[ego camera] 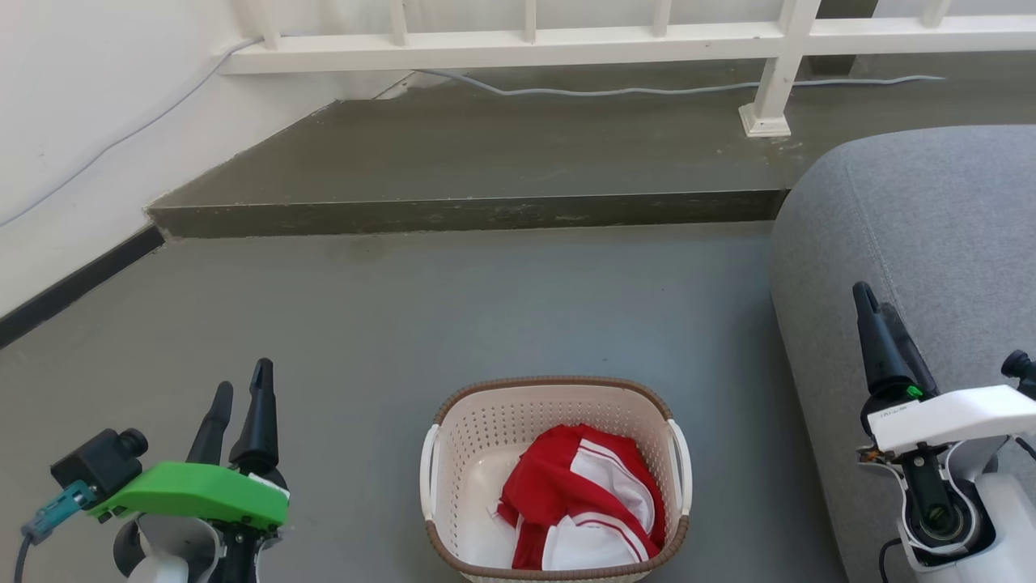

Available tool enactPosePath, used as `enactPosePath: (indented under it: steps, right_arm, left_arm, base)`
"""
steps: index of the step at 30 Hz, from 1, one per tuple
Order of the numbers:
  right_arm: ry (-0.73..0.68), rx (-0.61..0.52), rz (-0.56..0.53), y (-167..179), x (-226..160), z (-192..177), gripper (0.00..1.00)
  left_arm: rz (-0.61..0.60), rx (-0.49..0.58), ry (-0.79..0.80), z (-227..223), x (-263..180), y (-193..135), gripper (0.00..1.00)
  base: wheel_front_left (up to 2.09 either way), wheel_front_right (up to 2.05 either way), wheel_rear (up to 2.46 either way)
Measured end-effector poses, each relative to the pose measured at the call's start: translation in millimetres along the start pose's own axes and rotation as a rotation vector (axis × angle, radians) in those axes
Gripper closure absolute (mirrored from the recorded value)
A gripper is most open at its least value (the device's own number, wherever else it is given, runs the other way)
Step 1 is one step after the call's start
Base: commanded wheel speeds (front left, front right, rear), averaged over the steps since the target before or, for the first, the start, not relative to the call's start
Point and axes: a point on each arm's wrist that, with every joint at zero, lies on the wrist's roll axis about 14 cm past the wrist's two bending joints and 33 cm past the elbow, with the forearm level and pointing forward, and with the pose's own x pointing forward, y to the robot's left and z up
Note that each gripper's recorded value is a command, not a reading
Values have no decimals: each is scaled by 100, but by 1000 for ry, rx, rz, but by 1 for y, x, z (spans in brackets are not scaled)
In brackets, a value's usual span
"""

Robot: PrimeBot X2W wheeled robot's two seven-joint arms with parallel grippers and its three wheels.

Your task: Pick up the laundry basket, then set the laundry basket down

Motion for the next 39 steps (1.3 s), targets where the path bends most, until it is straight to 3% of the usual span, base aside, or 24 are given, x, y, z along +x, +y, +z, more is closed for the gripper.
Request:
enactPosePath:
  steps: [39]
  right_arm:
    - [-103, -491, 138, 35, 1, 8, 0]
  left_arm:
    - [-161, 493, -132, 10, 6, -47, 0]
  base:
    - [0, 0, 0]
